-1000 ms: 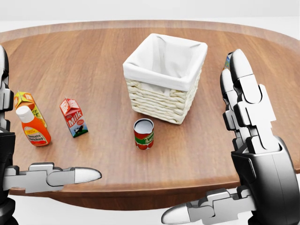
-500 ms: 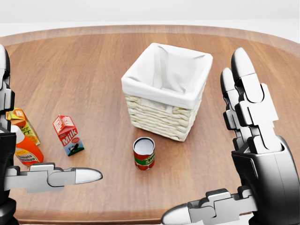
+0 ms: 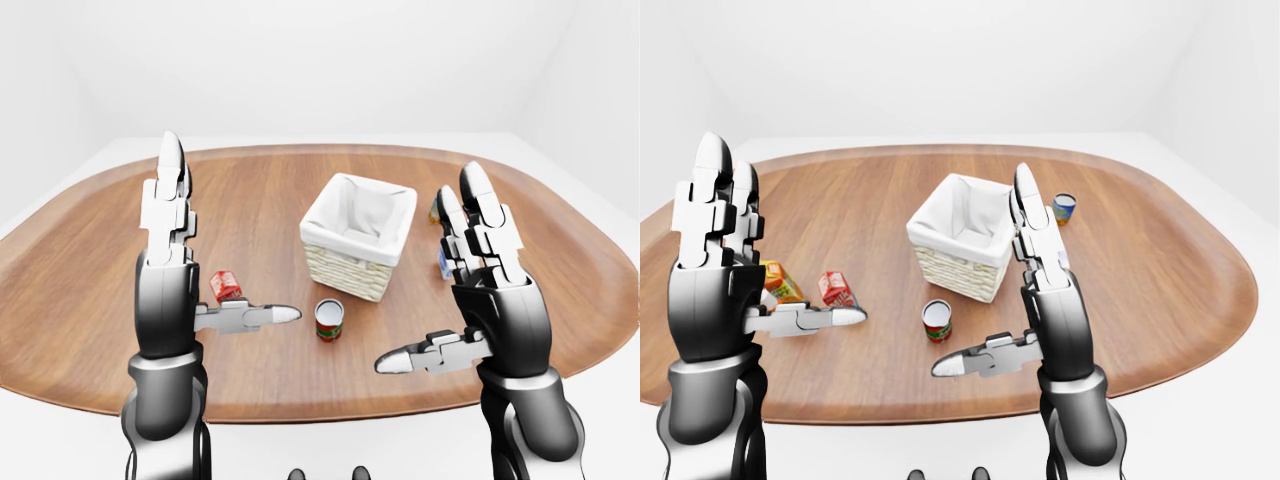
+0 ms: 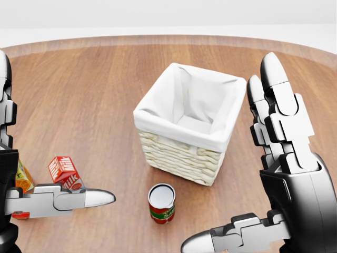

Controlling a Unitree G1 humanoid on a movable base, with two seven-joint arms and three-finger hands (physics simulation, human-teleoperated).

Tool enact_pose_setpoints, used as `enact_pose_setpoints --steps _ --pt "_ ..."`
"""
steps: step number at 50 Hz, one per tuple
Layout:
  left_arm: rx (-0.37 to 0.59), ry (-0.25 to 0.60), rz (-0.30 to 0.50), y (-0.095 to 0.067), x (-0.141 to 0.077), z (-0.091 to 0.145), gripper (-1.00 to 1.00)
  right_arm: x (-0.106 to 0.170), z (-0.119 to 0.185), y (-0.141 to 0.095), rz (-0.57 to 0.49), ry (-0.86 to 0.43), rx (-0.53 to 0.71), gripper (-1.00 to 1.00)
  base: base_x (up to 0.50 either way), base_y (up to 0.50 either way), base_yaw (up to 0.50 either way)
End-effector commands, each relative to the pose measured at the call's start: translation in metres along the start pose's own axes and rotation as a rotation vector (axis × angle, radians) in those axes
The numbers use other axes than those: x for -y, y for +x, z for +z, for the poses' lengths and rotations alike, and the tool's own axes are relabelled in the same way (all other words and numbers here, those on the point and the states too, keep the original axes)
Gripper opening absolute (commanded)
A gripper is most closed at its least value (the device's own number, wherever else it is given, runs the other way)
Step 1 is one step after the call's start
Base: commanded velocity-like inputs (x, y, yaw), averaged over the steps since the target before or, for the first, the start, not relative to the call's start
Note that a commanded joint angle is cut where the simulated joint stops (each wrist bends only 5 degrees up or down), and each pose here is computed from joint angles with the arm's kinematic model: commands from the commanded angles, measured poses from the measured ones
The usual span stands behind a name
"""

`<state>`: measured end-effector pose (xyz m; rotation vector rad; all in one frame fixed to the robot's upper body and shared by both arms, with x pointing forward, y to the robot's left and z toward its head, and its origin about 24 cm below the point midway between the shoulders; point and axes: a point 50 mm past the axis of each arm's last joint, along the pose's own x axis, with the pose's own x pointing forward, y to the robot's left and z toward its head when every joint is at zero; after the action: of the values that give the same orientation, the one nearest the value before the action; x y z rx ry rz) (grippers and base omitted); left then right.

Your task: Pick the milk and place it in the basket.

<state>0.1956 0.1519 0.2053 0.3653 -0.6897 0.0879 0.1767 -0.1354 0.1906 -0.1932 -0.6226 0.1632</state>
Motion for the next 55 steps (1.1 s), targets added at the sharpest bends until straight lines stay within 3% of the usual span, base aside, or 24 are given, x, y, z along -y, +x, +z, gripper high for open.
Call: enact_pose_setpoints --steps 1,55 --pt "0.0 -0.001 -0.001 -0.0002 0.0002 0.0002 1.0 -0.0002 0.0004 0.0002 0.001 0.005 0.003 1.0 0.25 -0.01 0.0" --pt "-0.005 -0.002 -0.007 0.0009 0.002 -0.0017 1.0 -0.0051 -0.0003 -0.0016 0.024 0.021 -0.007 1.0 0.38 -0.09 0.0"
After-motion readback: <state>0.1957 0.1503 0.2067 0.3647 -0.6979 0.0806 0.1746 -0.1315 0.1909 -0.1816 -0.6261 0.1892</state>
